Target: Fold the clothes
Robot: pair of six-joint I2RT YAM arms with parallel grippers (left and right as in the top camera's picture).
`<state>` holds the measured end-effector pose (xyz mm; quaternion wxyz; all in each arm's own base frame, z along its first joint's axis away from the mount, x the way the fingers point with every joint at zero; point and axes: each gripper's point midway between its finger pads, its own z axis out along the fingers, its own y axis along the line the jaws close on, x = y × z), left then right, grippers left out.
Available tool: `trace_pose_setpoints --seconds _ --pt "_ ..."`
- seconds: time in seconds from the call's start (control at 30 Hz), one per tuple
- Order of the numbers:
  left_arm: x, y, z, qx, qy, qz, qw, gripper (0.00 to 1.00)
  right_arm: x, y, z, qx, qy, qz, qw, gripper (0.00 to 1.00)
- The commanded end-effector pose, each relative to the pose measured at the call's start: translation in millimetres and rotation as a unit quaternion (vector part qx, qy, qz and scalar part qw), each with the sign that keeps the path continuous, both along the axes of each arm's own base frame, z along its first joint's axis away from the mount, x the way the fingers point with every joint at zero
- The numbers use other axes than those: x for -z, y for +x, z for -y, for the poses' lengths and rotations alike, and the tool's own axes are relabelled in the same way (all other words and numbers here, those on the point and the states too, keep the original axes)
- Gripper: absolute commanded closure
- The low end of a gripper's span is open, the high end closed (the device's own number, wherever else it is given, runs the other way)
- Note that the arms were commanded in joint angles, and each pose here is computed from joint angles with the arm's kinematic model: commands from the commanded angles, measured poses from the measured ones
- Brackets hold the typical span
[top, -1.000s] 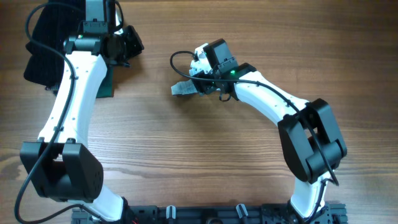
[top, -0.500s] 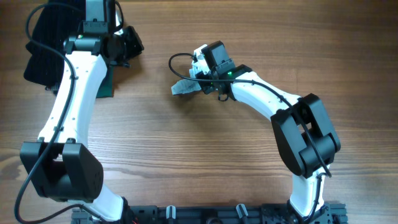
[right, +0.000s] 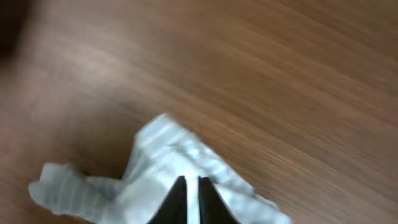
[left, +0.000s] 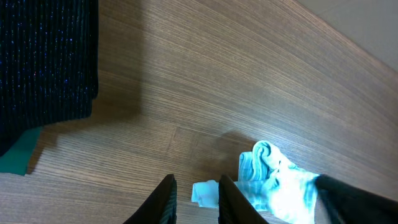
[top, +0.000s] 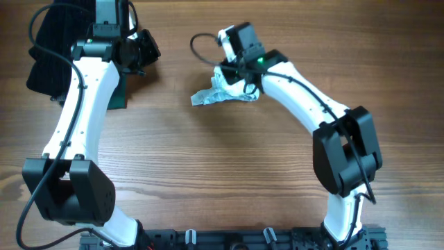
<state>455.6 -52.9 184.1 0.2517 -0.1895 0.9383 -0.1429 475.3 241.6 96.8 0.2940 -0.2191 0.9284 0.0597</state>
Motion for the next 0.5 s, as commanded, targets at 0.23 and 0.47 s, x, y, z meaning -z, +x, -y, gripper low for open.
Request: trace_pose_setpoints --seconds 0.23,0.47 --pt "10.3 -0.1 -3.2 0.012 0.015 -0.010 1.000 0.77 -1.5 -6.5 31.1 0.008 0.087 -0.097 0.991 0.75" --pt "23.5 3.6 -8.0 0.004 0.028 -0.021 0.999 0.68 4.4 -16.6 21.0 -0.042 0.019 -0.079 0.996 0.38"
